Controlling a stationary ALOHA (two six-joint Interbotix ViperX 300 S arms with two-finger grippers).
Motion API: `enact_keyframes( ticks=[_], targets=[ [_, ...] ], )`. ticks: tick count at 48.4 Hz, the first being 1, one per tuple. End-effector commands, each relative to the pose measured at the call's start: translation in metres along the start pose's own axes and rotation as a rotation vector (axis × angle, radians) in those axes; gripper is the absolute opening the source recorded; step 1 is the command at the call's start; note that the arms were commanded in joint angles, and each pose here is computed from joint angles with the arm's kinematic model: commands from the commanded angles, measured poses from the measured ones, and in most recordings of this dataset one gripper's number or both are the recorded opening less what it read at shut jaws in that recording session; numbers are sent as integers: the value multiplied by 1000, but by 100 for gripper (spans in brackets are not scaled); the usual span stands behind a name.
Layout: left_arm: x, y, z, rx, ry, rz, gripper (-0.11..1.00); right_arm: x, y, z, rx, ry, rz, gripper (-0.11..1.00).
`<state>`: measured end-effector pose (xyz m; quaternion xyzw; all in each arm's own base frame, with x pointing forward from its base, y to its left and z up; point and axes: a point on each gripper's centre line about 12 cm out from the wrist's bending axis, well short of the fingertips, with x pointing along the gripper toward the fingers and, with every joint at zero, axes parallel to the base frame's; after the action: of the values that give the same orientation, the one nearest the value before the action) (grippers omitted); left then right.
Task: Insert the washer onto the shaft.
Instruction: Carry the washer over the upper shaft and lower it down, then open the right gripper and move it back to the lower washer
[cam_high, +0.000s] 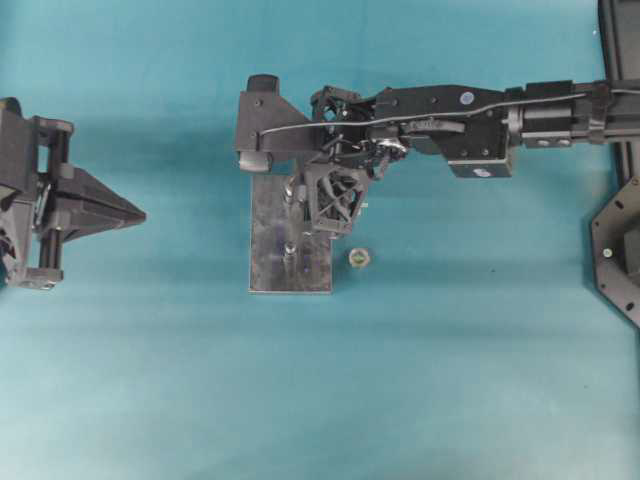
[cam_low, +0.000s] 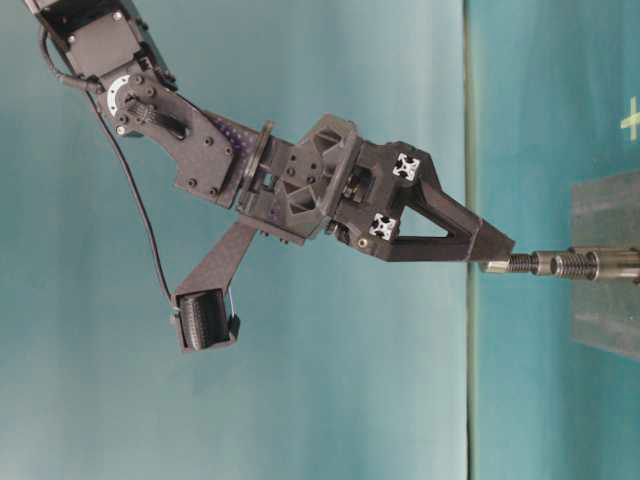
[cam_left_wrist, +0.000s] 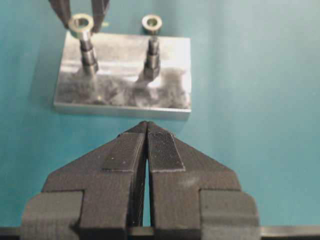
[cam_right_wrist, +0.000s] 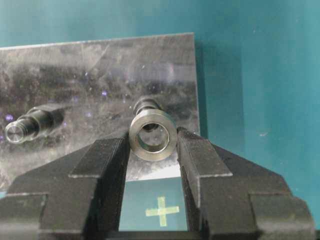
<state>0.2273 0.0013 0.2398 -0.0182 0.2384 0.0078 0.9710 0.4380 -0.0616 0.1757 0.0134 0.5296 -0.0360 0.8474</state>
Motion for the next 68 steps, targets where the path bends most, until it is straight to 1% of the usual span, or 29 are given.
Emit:
enact_keyframes(
  ticks=[1,12,35,53,55,58,59,61,63,68],
  targets=[
    [-3,0,6,-2,-26,1,0,-12,1,13,-17,-49,-1,34],
    [-6,0,4,-4,-34,0,0,-11,4,18,-22,-54,3,34],
    [-6,0,2,-5,-29,0,0,-3,3,13,-17,-22,4,34],
    [-6,0,2,-5,-31,0,0,7,3,11,-16,53,12,35],
    [-6,0,1,-5,-28,-1,0,7,3,12,-14,53,14,40],
    [-6,0,2,-7,-29,0,0,7,3,13,-16,48,14,59],
    [-6,0,2,-8,-31,0,0,7,3,13,-14,41,12,67],
    [-6,0,1,-11,-28,-1,0,7,3,15,-16,31,12,76],
    [-6,0,1,-18,-28,0,0,8,3,16,-14,21,11,77],
    [-6,0,0,-30,-28,0,0,7,4,18,-7,10,16,72]
  ],
)
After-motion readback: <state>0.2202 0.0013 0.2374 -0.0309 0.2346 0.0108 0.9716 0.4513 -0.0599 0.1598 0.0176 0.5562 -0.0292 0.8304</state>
